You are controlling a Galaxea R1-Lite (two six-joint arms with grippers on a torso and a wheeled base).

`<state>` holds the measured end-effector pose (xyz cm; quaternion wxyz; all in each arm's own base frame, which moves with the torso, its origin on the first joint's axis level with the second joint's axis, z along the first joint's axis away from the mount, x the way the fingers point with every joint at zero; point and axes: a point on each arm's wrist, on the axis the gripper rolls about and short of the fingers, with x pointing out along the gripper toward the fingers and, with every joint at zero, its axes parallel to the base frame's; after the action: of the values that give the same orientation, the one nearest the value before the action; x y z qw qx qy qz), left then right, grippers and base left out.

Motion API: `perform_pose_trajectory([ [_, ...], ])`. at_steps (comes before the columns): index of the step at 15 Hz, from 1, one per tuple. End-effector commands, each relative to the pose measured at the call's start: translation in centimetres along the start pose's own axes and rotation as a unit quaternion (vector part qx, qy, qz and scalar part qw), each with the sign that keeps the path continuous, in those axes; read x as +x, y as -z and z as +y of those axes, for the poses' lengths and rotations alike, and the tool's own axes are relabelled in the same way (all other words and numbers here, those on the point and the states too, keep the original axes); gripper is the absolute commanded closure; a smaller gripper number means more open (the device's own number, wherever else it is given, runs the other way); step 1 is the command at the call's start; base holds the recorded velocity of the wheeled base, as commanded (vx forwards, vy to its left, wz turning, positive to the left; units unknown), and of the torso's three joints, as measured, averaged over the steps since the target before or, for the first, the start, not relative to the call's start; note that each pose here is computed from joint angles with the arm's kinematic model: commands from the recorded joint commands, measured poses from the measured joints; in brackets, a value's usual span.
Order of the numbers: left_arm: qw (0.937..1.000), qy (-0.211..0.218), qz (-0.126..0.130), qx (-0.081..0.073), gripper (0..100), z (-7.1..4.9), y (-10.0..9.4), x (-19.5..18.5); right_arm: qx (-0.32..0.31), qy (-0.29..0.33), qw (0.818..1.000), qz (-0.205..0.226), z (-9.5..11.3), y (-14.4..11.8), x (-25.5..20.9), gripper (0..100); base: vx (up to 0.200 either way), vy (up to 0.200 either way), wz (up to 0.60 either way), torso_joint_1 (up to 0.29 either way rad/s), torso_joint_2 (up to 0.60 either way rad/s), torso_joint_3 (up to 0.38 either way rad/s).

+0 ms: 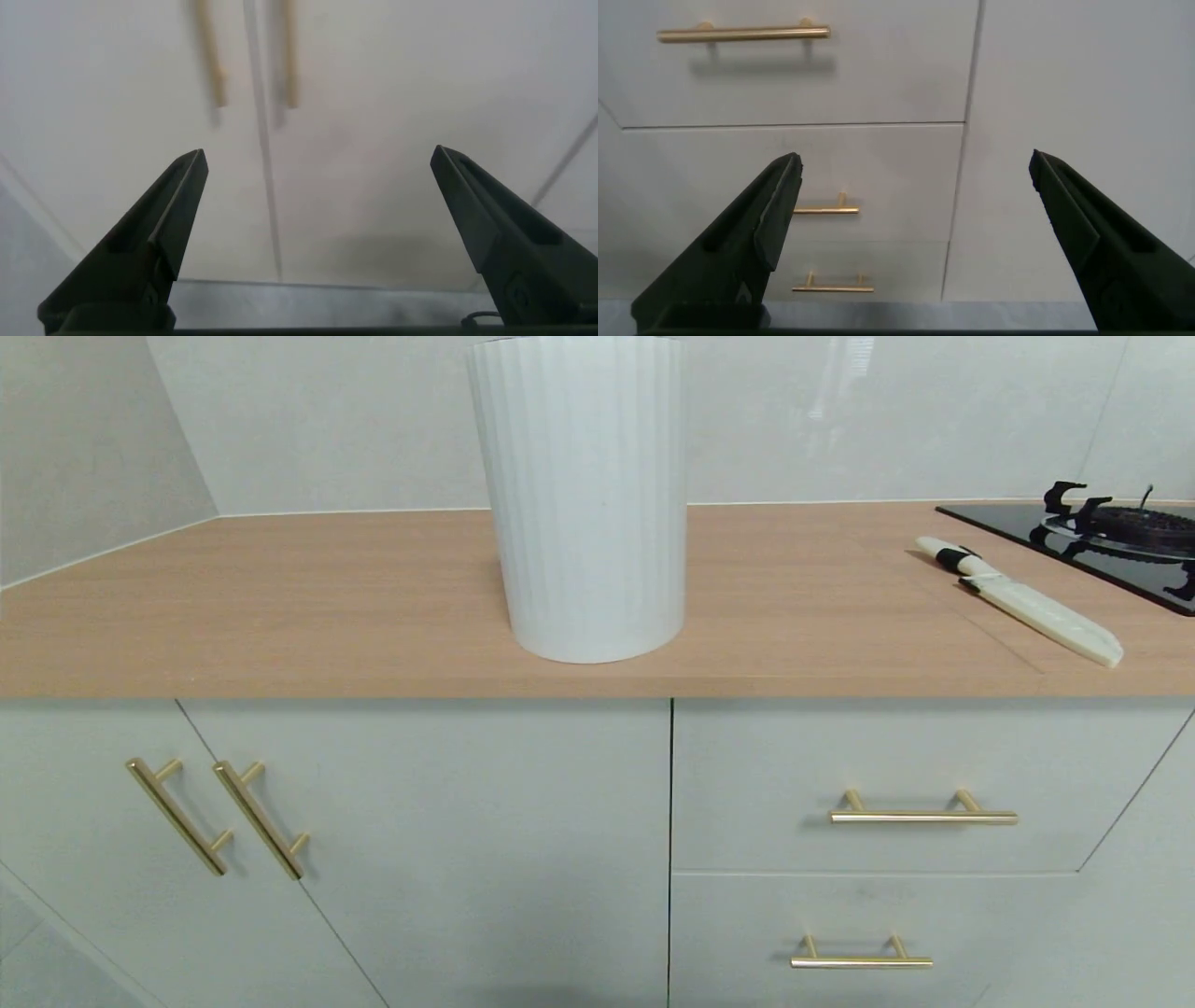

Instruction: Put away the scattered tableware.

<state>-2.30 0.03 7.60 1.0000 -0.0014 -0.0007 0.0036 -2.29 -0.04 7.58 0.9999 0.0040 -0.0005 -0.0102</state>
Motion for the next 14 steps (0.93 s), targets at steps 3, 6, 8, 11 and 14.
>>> perform_pose_trajectory([
  [3,1.0,0.0,0.001,0.0,0,0.0,0.03,0.01,0.0,0.001,1.0,0.0,0.0,-0.01,0.01,0,0.0,0.0,0.0,0.0,0.0,0.0],
  [6,1.0,0.0,0.001,0.0,0,0.0,0.03,0.01,0.0,0.001,1.0,0.0,0.0,-0.01,0.01,0,0.0,0.0,0.0,0.0,0.0,0.0],
  [8,1.0,-0.001,0.001,0.0,0,0.01,0.03,0.01,0.0,0.001,1.0,0.0,0.0,-0.01,0.01,0,0.0,0.0,0.0,0.0,0.0,0.0],
  [11,1.0,0.0,0.0,-0.001,0,0.0,-0.01,-0.01,0.0,0.001,1.0,0.0,0.0,-0.01,0.01,0,0.0,0.133,0.0,0.002,0.0,0.006],
  [14,1.0,-0.001,0.001,0.0,0,0.01,0.03,0.01,0.0,0.001,1.0,0.0,0.0,-0.01,0.01,0,0.0,0.133,0.0,0.003,0.0,0.0],
])
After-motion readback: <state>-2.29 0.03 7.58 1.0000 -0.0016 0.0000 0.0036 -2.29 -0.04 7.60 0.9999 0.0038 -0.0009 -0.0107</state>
